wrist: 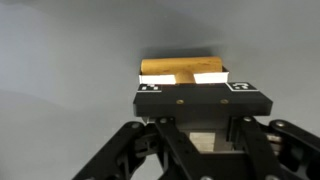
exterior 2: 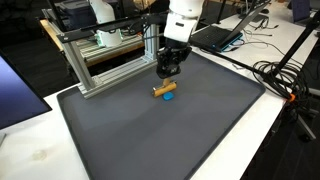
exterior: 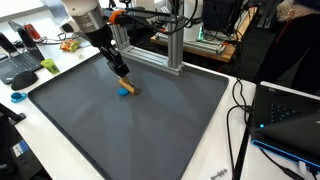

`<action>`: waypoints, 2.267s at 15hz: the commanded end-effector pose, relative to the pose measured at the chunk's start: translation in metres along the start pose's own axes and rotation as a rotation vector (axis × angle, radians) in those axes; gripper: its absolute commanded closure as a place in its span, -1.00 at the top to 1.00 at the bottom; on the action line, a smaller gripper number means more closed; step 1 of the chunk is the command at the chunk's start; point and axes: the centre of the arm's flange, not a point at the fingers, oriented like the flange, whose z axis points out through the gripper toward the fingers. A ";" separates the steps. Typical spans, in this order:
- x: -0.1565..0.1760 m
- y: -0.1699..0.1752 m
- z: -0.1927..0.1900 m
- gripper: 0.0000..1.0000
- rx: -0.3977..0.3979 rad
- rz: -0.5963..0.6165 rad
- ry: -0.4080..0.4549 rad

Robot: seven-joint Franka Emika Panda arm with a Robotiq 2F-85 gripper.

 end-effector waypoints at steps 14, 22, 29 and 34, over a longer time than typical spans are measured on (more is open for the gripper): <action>-0.057 0.022 -0.082 -0.56 -0.005 -0.299 0.197; -0.108 0.015 -0.151 -0.56 -0.075 -0.722 0.215; -0.102 -0.003 -0.147 -0.06 -0.078 -0.856 0.207; -0.101 -0.006 -0.144 -0.56 -0.083 -0.900 0.222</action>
